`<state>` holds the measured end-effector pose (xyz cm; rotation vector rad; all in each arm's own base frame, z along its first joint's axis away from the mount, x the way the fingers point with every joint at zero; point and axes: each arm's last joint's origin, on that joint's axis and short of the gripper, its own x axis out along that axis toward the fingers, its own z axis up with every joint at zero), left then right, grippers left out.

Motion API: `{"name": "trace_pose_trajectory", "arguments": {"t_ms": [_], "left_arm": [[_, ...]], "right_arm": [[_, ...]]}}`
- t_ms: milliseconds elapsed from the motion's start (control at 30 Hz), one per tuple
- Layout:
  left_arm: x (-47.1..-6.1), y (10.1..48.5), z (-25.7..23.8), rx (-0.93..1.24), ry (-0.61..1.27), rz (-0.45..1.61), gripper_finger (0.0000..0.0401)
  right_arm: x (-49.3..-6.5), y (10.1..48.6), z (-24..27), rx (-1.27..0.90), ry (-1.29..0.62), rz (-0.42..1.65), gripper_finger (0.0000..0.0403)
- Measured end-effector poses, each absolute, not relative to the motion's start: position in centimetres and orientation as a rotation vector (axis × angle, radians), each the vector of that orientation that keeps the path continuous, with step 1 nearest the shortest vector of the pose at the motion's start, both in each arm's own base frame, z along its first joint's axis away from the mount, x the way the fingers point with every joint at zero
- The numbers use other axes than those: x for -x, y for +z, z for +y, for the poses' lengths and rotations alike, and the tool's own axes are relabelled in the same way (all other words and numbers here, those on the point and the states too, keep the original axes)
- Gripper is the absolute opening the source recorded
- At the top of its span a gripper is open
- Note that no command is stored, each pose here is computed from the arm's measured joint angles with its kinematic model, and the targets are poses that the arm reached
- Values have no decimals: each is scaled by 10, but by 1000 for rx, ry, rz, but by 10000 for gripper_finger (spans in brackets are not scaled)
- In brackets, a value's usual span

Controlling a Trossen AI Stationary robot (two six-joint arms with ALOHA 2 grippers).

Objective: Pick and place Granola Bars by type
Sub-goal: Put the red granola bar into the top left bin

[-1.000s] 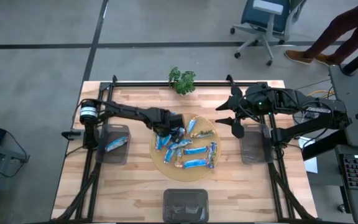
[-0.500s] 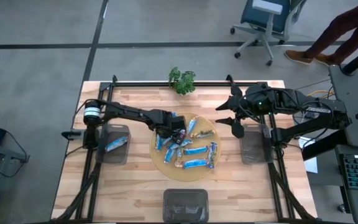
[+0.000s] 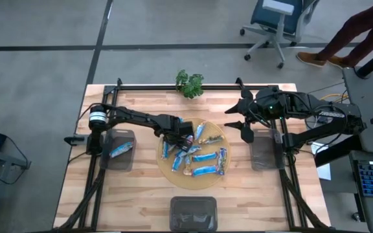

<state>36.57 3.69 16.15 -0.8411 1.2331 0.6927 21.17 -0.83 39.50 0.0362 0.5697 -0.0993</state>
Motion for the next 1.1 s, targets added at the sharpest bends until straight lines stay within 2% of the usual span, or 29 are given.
{"name": "trace_pose_trajectory", "arguments": {"t_ms": [167, 333, 700, 933, 1100], "left_arm": [[-367, 163, 37, 847, 678, 1234, 55], [-369, 182, 37, 797, 654, 1275, 31], [-367, 264, 39, 602, 633, 1363, 28], [-336, 329, 30, 536, 650, 1234, 28], [-307, 361, 16, 532, 617, 1141, 28]], "right_arm": [[-212, 395, -8, -36, -100, 570, 219], [-212, 395, -8, -31, -99, 570, 219], [-212, 395, -8, -30, -104, 570, 219], [-212, 395, -9, -30, -104, 569, 219], [-212, 395, -8, -30, -104, 569, 219]]}}
